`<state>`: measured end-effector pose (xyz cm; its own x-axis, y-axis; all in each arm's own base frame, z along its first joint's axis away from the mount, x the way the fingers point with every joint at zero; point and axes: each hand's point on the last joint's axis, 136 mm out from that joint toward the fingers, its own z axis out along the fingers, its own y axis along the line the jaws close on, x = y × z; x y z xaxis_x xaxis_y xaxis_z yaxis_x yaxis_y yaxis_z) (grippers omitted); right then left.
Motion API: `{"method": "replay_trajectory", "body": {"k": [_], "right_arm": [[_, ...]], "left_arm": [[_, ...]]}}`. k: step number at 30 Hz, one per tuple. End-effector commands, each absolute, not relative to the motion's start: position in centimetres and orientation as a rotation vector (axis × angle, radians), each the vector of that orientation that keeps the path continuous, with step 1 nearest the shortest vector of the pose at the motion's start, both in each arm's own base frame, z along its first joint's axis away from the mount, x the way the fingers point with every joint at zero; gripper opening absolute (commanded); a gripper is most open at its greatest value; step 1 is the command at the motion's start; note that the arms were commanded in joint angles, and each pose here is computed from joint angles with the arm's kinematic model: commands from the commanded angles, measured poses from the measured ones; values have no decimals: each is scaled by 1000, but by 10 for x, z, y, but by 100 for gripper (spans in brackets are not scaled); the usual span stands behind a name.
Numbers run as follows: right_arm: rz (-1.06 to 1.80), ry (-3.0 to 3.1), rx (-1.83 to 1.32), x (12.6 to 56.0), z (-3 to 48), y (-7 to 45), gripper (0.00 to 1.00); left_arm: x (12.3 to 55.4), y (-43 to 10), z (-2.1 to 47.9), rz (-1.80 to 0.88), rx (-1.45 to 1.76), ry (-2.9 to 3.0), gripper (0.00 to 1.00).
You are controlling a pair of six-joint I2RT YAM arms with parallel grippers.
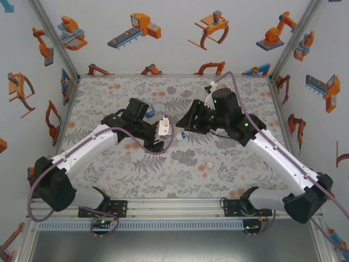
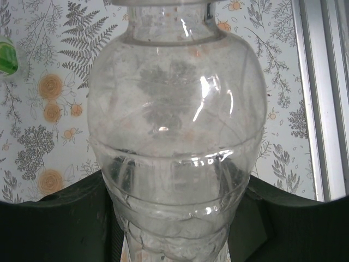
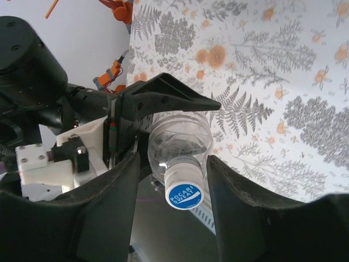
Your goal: Screw on the bottle caps
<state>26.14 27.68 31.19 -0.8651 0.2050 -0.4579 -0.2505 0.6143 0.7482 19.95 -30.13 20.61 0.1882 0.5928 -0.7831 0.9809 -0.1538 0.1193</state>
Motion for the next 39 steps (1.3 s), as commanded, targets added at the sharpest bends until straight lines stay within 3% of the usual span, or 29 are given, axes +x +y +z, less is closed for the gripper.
{"method": "replay_trajectory", "body": {"k": [1, 6, 10, 16, 21, 32, 39], "right_arm": [[1119, 2228, -254, 259, 333, 275, 49], [1054, 2025, -569, 249, 345, 278, 47], [1092, 1707, -996, 211, 357, 294, 46], [914, 1195, -1475, 166, 349, 292, 54], [853, 1122, -1604, 162, 341, 292, 54], [853, 1120, -1626, 164, 333, 295, 43], [858, 1155, -1606, 168, 331, 296, 30]], "left_arm": [[197, -306, 220, -806, 1831, 1411, 0], [196, -307, 221, -813, 1833, 1402, 0], [193, -307, 223, -822, 1837, 1383, 0], [185, -308, 226, -877, 1850, 1343, 0], [179, -307, 227, -895, 1865, 1315, 0], [176, -306, 228, -913, 1871, 1304, 0], [177, -307, 228, -913, 1872, 1304, 0]]}}
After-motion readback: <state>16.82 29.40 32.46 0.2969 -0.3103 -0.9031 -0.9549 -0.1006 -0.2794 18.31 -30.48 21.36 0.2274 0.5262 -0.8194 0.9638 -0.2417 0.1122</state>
